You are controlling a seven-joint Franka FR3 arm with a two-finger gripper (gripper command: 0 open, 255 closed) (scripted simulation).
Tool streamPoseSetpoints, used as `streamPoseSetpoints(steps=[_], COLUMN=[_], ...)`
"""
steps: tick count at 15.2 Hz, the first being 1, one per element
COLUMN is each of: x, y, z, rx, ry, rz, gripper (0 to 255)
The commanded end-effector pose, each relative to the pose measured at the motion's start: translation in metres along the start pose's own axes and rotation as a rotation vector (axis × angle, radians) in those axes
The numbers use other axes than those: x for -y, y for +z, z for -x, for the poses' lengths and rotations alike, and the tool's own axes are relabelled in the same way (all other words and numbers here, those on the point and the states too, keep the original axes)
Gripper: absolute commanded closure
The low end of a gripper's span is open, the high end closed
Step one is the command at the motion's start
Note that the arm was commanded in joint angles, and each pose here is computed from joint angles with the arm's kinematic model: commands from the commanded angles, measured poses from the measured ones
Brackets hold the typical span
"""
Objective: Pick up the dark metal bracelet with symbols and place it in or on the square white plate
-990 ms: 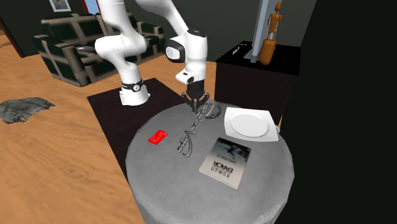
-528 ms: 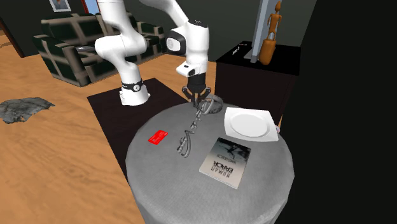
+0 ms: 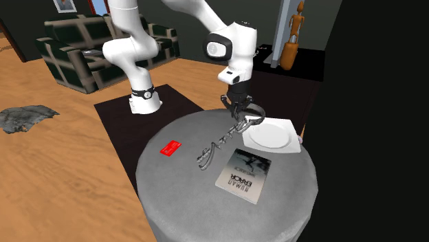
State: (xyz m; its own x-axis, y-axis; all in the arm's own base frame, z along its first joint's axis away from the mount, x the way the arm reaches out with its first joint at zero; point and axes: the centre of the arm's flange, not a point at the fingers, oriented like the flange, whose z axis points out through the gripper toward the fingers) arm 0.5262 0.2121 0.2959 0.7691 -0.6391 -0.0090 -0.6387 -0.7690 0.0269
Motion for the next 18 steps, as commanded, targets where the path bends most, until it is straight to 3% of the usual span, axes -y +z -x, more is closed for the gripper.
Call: streamPoseSetpoints(steps=[1, 7, 18], x=[0.024, 0.100, 0.101], y=[0.000, -0.003, 0.056], z=[-0.003, -0.019, -0.019], rx=[-0.001, -0.001, -0.001], ry=[0.001, 0.001, 0.001], rz=[0.000, 0.000, 0.000], gripper=[255, 255, 255])
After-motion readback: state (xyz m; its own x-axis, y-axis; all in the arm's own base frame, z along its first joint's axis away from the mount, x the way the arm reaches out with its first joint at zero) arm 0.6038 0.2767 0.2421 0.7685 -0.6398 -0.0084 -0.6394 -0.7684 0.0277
